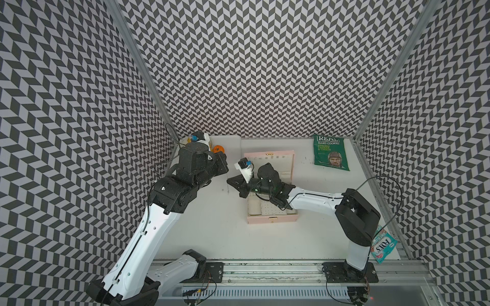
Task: Put jewelry chain into jewelry box
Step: Pick up the necklace from the center of the board.
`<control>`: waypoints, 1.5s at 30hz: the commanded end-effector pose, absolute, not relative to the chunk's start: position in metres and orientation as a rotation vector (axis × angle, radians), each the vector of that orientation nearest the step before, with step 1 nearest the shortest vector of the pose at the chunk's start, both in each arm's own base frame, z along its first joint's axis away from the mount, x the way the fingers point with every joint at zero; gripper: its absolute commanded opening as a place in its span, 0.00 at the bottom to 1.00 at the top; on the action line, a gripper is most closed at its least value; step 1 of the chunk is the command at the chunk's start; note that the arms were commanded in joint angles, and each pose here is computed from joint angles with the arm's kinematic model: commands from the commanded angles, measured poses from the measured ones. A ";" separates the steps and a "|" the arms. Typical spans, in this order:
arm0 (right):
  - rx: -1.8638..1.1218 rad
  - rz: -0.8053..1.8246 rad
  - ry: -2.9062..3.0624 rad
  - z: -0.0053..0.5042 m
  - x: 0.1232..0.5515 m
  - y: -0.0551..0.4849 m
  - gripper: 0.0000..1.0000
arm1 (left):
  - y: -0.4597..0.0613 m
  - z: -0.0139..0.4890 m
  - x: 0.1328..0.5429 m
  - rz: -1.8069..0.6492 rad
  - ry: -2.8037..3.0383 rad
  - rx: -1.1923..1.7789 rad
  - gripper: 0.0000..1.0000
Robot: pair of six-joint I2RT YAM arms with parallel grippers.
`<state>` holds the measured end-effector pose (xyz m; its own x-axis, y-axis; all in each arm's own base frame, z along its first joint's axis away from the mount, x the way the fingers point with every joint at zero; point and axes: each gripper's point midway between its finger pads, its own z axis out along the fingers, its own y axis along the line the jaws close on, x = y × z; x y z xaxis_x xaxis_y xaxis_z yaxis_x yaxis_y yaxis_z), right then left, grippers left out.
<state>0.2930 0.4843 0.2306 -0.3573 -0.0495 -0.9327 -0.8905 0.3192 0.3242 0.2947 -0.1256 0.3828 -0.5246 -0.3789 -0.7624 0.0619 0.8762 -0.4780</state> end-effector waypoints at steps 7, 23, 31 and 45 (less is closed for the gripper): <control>-0.842 1.193 1.614 0.246 0.294 0.494 0.14 | -0.127 0.401 0.285 -0.616 2.006 -0.209 0.00; -0.840 1.188 1.609 0.247 0.295 0.494 0.19 | -0.128 0.399 0.286 -0.620 2.012 -0.210 0.00; -0.841 1.190 1.606 0.247 0.295 0.494 0.01 | -0.128 0.397 0.288 -0.610 2.014 -0.213 0.00; -0.856 1.100 1.723 0.236 0.286 0.463 0.00 | -0.105 0.347 0.296 -0.557 2.046 -0.352 0.00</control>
